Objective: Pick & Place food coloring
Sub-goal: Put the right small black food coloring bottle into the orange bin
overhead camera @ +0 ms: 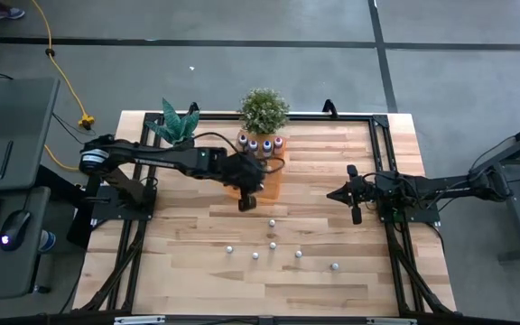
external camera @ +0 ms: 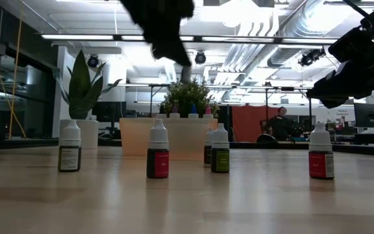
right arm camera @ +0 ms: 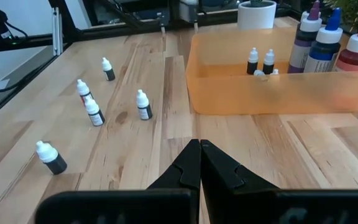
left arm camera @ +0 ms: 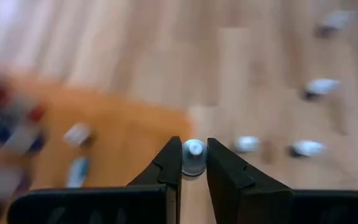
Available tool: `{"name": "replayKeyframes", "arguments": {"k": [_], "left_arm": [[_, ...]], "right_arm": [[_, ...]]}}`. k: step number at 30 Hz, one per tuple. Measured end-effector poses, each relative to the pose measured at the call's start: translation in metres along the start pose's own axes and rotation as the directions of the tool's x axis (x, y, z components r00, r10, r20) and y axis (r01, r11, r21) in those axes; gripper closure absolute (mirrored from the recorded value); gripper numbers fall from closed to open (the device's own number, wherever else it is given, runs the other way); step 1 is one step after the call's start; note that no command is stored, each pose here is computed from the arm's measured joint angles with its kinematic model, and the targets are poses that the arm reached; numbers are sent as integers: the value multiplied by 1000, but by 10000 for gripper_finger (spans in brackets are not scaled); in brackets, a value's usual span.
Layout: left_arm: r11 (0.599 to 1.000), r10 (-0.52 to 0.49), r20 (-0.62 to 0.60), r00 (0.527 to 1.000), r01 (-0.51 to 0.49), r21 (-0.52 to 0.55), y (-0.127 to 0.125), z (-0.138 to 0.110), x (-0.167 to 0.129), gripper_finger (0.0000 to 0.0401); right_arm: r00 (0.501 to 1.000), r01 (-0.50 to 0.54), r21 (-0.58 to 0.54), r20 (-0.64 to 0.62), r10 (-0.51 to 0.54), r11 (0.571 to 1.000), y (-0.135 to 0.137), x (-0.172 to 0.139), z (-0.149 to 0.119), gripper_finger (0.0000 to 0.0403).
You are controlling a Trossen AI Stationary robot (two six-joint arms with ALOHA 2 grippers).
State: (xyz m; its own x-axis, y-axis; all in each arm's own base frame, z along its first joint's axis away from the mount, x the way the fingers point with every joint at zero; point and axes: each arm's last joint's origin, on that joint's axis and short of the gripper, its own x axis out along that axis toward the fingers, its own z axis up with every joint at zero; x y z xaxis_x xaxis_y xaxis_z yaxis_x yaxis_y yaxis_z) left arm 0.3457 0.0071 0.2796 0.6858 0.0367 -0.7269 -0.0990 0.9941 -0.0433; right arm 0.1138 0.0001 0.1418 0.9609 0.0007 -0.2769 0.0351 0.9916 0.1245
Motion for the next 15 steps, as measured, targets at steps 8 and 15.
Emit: {"name": "replayKeyframes", "arguments": {"k": [8, 15], "left_arm": [[911, 242, -26, 970, -236, -338, 23, -15, 4, 361], [769, 417, -18, 909, -364, -526, 33, -20, 6, 361]], "right_arm": [[1000, 2, 0, -12, -2, 1000, 0, 1, -1, 402], [1000, 2, 0, -12, -2, 1000, 0, 1, -1, 402]]}}
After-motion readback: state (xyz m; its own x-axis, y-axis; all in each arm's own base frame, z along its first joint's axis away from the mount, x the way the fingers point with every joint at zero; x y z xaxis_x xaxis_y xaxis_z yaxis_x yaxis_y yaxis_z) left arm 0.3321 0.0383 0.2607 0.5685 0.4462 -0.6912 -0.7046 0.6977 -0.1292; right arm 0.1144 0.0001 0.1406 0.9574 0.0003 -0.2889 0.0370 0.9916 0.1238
